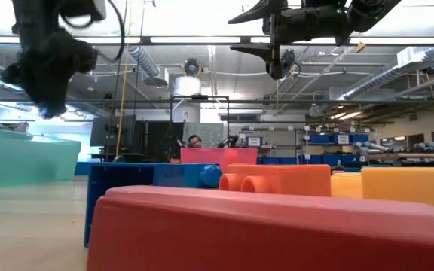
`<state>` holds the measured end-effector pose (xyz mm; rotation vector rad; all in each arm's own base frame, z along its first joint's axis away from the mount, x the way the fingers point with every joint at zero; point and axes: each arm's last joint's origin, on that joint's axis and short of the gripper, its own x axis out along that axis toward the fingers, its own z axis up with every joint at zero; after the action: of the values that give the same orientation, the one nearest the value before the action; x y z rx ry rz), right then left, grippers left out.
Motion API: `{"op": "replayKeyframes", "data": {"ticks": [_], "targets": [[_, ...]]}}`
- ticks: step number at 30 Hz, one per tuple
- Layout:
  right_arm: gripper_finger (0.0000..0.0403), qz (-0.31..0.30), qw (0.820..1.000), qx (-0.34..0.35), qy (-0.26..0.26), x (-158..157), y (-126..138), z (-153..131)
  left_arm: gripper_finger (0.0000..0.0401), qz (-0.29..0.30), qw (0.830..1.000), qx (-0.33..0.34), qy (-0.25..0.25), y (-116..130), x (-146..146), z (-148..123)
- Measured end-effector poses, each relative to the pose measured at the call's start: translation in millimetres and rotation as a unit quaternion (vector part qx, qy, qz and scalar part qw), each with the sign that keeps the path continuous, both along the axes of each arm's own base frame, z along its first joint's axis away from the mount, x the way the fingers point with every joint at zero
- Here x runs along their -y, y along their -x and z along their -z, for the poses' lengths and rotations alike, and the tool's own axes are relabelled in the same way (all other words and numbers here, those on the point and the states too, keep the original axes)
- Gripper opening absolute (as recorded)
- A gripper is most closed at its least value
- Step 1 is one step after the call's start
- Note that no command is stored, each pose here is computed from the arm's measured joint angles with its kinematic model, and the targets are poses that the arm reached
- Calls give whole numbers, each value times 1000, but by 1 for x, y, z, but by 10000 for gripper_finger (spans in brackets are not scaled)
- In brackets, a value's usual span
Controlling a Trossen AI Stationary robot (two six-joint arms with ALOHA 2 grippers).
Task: Sort blocks by size
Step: Put the blue 4 studded building block into the teal bin, then put the red 4 studded building block into the teal bin
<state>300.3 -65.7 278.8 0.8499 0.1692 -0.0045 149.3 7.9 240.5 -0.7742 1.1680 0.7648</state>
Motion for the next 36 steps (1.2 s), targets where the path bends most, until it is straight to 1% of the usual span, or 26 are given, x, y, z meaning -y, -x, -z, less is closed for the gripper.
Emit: {"op": "replayKeyframes", "data": {"ticks": [3,9,17,20,22,24,27,33,36], "targets": [[220,-7,1000,0,0,-4,-1,0,157,-18,999,-39,21,2,1,15],[220,-24,1000,0,5,-14,-3,0,170,-29,995,-81,44,3,2,34],[220,-31,999,-8,8,-18,-3,2,212,-30,994,-93,48,4,2,39],[220,-31,999,-10,7,-18,-3,2,218,-29,994,-93,48,4,2,39],[220,-31,999,-10,10,-18,-3,2,219,-18,994,-93,45,4,2,39],[220,-31,999,-9,10,-18,-3,2,219,-9,995,-95,40,4,2,36],[220,-32,999,-7,15,-18,-3,2,219,10,997,-73,16,-2,2,25],[220,-11,995,-5,95,-18,-4,2,219,47,998,-19,-49,-15,-1,-9],[215,1,992,-27,123,-23,-6,0,219,71,994,20,-77,-22,-3,-24]]}}
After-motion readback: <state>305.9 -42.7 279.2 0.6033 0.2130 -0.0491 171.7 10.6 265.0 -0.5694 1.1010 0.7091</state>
